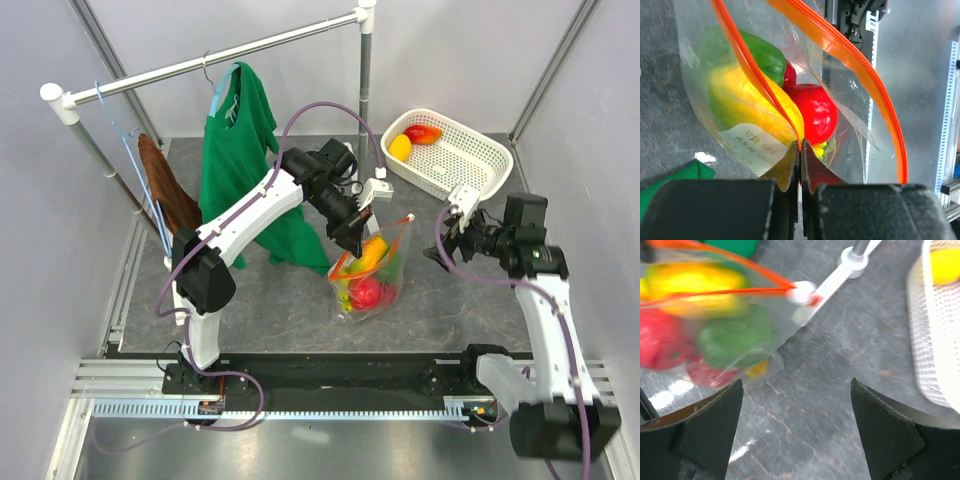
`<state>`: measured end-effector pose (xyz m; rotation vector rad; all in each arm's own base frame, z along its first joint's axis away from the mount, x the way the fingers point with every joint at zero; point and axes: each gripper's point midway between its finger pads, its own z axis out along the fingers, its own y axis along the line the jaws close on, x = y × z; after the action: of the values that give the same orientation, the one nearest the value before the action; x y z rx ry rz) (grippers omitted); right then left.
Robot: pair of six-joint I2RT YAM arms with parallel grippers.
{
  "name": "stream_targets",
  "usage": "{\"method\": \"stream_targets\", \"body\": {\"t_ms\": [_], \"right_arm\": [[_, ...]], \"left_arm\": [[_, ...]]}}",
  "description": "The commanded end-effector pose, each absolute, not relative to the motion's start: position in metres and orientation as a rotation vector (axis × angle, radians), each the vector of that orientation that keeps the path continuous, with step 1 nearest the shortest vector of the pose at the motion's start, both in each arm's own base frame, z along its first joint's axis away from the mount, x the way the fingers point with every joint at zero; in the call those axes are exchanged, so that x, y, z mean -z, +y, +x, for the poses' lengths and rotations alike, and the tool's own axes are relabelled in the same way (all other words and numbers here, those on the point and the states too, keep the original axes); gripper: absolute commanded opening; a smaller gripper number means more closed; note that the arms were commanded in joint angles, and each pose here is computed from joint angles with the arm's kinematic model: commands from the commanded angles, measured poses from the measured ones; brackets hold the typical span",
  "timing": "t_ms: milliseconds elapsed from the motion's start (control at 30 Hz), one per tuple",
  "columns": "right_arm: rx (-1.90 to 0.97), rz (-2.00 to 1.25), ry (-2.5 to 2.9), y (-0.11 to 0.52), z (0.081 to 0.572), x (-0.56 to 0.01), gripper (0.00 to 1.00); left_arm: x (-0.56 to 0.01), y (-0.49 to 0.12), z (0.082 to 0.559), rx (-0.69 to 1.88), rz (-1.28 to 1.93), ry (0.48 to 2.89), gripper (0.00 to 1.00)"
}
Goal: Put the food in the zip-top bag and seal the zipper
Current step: Zip the zipper food storage bag at the center of the board.
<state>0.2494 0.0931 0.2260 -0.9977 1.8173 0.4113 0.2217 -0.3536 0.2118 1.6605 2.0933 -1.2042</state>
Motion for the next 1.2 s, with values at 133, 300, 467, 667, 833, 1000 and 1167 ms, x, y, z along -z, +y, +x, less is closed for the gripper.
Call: {"method": "stream_targets", "body": {"t_ms": [133,300,467,667,833,1000,1167], "right_arm": [[-0.774,-1.066,1.596,0.105,0.271,-0.240,0.91],[-0.873,-1.135,1.536,0.114,0.253,-0.231,0.86],[-0.899,-1.139,1.543,0.114,0.258,-0.218,0.72],[-0.923,-1.138,1.530,0.115,0.259,-0.214,0.66],[-0.940,-1.132,1.508,0.117,0.260,-0.218,0.62],[-0.972,-1.135,1.468,0.123,0.256,-0.223,0.55],[-0.986,-1.140,1.466,0.125,0.256,-0.222,0.22]], "left_arm": [[-0.235,-0.355,0.215,1.242,1.758,1.870,0.03],[-0.239,-0.358,0.213,1.272,1.785,1.794,0.03],[-0.240,-0.359,0.208,1.308,1.806,1.734,0.04],[-0.240,-0.361,0.207,1.324,1.809,1.722,0.04],[-0.238,-0.360,0.207,1.324,1.810,1.728,0.04],[-0.234,-0.361,0.208,1.323,1.808,1.749,0.05],[-0.232,-0.361,0.209,1.324,1.807,1.757,0.05]]}}
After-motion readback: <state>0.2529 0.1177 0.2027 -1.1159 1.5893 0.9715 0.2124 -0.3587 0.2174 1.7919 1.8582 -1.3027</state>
